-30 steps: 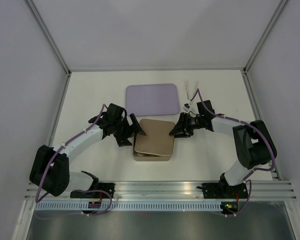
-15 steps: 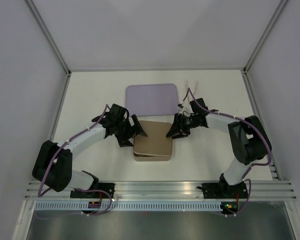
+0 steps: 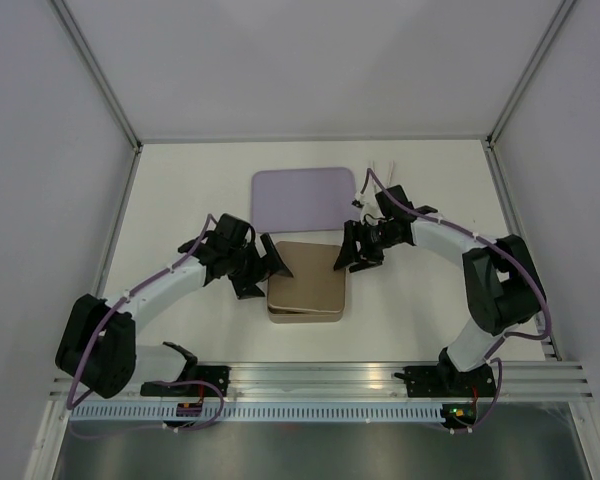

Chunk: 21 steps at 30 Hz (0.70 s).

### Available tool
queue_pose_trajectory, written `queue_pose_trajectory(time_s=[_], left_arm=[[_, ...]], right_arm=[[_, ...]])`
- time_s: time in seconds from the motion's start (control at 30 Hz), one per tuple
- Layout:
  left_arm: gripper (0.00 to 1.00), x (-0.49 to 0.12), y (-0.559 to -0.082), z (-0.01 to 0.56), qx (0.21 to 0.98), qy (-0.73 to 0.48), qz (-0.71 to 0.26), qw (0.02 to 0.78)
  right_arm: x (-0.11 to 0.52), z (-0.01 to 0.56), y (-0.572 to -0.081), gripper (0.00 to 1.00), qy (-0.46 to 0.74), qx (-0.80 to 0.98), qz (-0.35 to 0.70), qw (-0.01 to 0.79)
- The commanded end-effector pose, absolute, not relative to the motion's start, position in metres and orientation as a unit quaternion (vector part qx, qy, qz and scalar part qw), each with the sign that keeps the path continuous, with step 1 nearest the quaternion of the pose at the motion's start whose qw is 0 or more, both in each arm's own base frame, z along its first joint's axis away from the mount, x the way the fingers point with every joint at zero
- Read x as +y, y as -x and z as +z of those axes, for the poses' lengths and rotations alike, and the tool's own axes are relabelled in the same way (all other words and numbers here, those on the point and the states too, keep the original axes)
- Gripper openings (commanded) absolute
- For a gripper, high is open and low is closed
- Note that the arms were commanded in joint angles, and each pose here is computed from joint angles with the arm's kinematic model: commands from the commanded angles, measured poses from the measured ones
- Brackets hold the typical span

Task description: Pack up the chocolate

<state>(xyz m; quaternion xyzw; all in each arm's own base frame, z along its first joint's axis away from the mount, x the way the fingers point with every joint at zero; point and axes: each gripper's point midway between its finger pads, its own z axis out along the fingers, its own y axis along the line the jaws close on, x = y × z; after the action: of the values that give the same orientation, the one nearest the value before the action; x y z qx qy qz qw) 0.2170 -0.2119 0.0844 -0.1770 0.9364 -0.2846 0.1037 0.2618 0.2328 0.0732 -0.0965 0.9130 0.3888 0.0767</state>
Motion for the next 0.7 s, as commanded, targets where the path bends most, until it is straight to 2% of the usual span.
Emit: queue_pose_trajectory(time_s=[0.0,0.17,0.67], left_arm=[[1.00,-0.213,-0.228,0.089,0.933,0.184,-0.283,0.127],[1.00,-0.219,-0.241,0.091,0.935,0.176,-0.280,0.128],[1.00,-0.228,-0.258,0.092,0.937,0.168,-0.277,0.128]], right_arm=[[0.233,0.103,-0.289,0.68,0.124,0.910,0.368,0.146],[0.234,0.095,-0.297,0.82,0.144,0.920,0.336,0.140],[0.266,0.100,-0.301,0.85,0.176,0.914,0.334,0.148]])
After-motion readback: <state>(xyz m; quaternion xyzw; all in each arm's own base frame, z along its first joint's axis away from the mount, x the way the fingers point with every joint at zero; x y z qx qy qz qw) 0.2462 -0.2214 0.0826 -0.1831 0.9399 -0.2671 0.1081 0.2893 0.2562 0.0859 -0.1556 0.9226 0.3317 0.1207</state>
